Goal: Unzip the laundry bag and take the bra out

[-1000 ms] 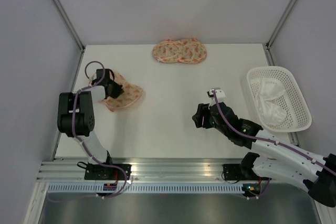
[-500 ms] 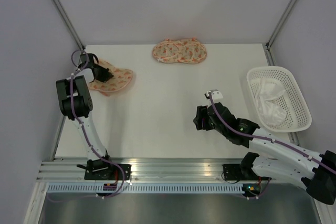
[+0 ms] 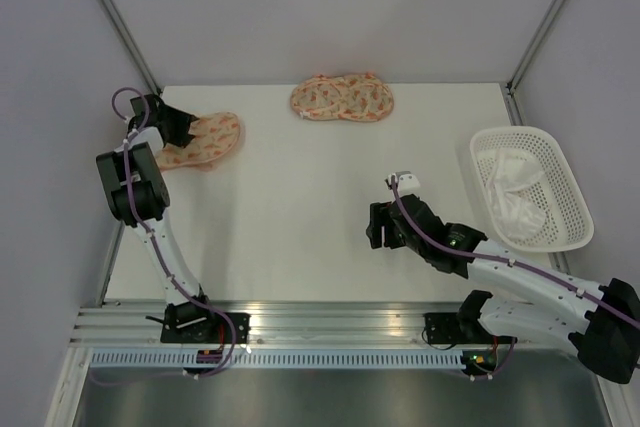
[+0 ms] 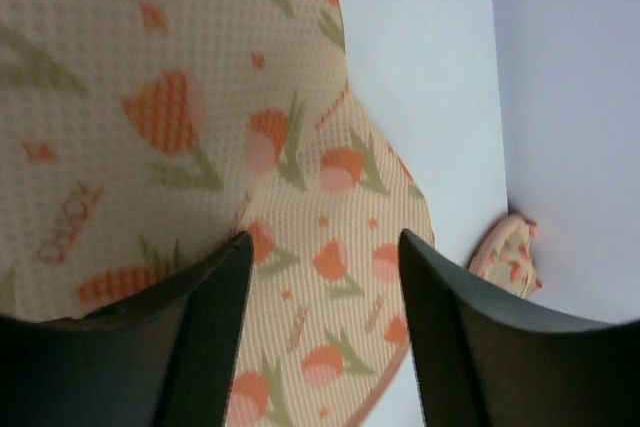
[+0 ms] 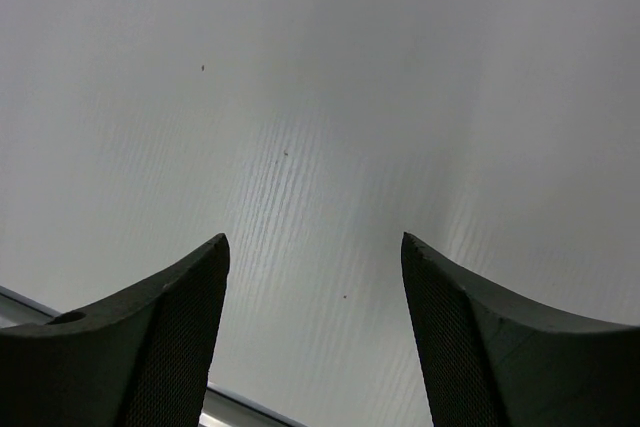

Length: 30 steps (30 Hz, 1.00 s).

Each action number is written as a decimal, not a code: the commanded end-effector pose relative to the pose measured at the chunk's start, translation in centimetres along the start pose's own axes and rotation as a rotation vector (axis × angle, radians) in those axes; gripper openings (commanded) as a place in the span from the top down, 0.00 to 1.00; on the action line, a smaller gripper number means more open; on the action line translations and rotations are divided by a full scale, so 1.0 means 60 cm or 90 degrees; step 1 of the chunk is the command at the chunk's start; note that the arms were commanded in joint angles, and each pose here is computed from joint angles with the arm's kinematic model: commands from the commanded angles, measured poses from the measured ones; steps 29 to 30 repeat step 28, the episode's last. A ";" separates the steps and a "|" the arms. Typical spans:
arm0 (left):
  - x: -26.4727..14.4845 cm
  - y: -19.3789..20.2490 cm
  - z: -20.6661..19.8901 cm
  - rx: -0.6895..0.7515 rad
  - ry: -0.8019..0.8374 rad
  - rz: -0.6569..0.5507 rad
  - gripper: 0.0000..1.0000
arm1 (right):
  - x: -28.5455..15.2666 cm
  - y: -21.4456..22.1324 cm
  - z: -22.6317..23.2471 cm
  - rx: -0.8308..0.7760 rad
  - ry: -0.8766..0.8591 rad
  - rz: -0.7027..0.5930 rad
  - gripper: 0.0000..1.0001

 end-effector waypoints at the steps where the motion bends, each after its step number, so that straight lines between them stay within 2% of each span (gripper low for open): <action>1: -0.072 -0.020 -0.092 0.045 0.107 -0.055 0.34 | 0.006 -0.019 0.010 -0.001 -0.010 -0.022 0.25; 2: -0.099 -0.025 -0.121 0.062 0.133 -0.077 0.24 | 0.007 -0.021 0.011 0.002 -0.013 -0.024 0.24; 4: -0.120 -0.004 -0.121 0.080 0.136 -0.074 0.23 | 0.009 -0.016 0.012 0.003 -0.019 -0.022 0.22; 6: -0.160 0.025 -0.154 0.108 0.169 -0.074 0.22 | 0.003 -0.021 0.014 0.016 -0.031 -0.041 0.21; 7: -0.162 0.052 -0.141 0.114 0.159 -0.054 0.20 | 0.000 -0.024 0.016 0.023 -0.039 -0.048 0.20; 9: -0.198 0.108 -0.173 0.149 0.194 -0.030 0.20 | -0.013 -0.038 0.021 0.036 -0.058 -0.078 0.19; 10: -0.205 0.140 -0.160 0.163 0.187 -0.010 0.20 | -0.018 -0.043 0.022 0.041 -0.063 -0.087 0.19; 12: -0.241 0.219 -0.184 0.213 0.221 0.028 0.20 | -0.035 -0.056 0.021 0.056 -0.072 -0.114 0.18; 13: -0.253 0.299 -0.180 0.250 0.238 0.094 0.20 | -0.041 -0.058 0.018 0.059 -0.070 -0.120 0.18; 15: -0.279 0.363 -0.175 0.290 0.264 0.136 0.20 | -0.054 -0.064 0.013 0.068 -0.074 -0.139 0.17; 16: -0.298 0.400 -0.158 0.311 0.269 0.164 0.20 | -0.058 -0.067 0.009 0.072 -0.069 -0.146 0.13; 17: -0.321 0.453 -0.158 0.342 0.291 0.200 0.20 | -0.066 -0.067 0.006 0.080 -0.068 -0.149 0.06; 18: -0.334 0.478 -0.150 0.368 0.300 0.212 0.20 | -0.069 -0.066 0.002 0.080 -0.063 -0.151 0.02; 20: -0.374 0.537 -0.122 0.404 0.319 0.258 0.20 | -0.076 -0.066 -0.010 0.083 -0.046 -0.156 0.02; 24: -0.442 0.617 -0.053 0.452 0.344 0.332 0.21 | -0.082 -0.064 -0.020 0.095 -0.032 -0.163 0.02; 28: -0.493 0.651 -0.024 0.496 0.374 0.351 0.22 | -0.080 -0.072 -0.023 0.126 -0.027 -0.187 0.02; 30: -0.493 0.651 -0.024 0.496 0.374 0.351 0.22 | -0.080 -0.072 -0.023 0.126 -0.027 -0.187 0.02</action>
Point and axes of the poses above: each gripper's point midway between its finger pads, its own x axis out along the fingers, its own z axis along the line the jaws close on, y = z × x, the point moved 2 cm from there along -x, back along the fingers, and after that the axes turned 2 degrees about x, right-handed, at the moved point
